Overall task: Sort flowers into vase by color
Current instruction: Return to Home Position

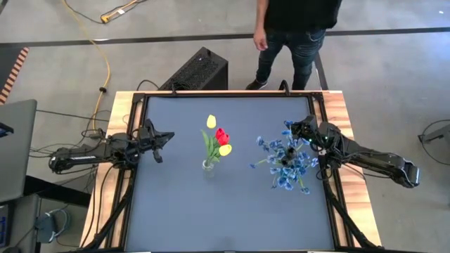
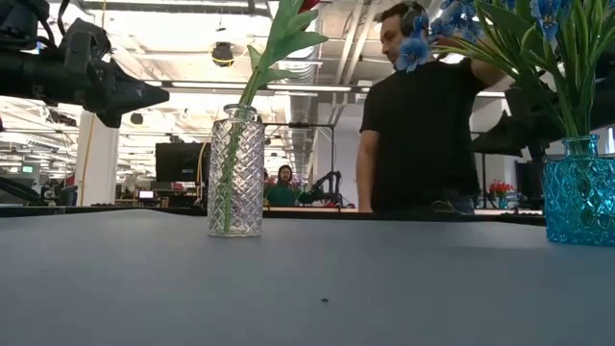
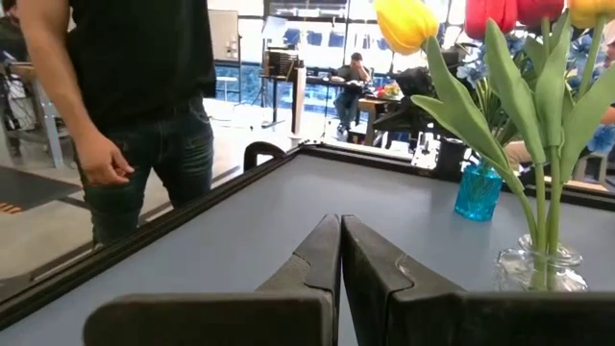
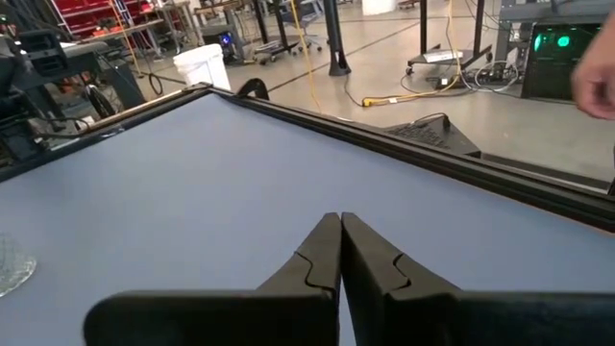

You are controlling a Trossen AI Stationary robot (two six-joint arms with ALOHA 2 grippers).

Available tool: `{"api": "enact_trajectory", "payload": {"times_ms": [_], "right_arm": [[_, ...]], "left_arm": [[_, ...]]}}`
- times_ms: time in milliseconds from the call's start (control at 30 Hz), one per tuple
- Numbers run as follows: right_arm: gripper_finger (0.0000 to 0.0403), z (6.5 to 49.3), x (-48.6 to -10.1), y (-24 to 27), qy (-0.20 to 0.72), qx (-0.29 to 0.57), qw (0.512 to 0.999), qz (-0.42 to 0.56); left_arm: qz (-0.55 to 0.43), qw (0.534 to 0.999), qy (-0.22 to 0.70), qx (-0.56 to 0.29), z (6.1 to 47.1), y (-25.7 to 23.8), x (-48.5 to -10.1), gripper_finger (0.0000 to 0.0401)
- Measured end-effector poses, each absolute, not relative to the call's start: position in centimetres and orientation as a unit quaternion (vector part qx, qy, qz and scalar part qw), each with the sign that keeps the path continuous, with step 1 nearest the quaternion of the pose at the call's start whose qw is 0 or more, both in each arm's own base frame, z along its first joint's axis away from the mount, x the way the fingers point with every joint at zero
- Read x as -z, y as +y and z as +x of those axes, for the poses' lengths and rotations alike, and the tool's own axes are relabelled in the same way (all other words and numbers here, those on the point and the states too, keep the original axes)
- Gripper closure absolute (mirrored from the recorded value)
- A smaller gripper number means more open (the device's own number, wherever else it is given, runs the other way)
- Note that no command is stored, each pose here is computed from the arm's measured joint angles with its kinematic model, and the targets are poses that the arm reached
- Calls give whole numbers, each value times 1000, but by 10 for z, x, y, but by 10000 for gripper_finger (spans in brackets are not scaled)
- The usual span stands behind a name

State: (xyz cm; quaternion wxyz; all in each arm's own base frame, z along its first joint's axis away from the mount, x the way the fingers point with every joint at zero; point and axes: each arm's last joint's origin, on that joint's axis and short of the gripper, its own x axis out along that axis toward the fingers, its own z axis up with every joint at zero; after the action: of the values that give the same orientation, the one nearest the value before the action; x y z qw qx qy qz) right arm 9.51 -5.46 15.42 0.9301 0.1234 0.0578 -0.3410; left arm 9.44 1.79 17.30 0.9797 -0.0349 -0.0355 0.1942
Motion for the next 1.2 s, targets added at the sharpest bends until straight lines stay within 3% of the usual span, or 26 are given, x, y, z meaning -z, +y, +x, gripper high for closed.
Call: {"api": "enact_trajectory", "payload": {"times_ms": [1200], "right_arm": [[365, 95, -154, -55, 59, 341, 930, 123]], "left_arm": [[-27, 980, -33, -195, 94, 18, -173, 401]]}}
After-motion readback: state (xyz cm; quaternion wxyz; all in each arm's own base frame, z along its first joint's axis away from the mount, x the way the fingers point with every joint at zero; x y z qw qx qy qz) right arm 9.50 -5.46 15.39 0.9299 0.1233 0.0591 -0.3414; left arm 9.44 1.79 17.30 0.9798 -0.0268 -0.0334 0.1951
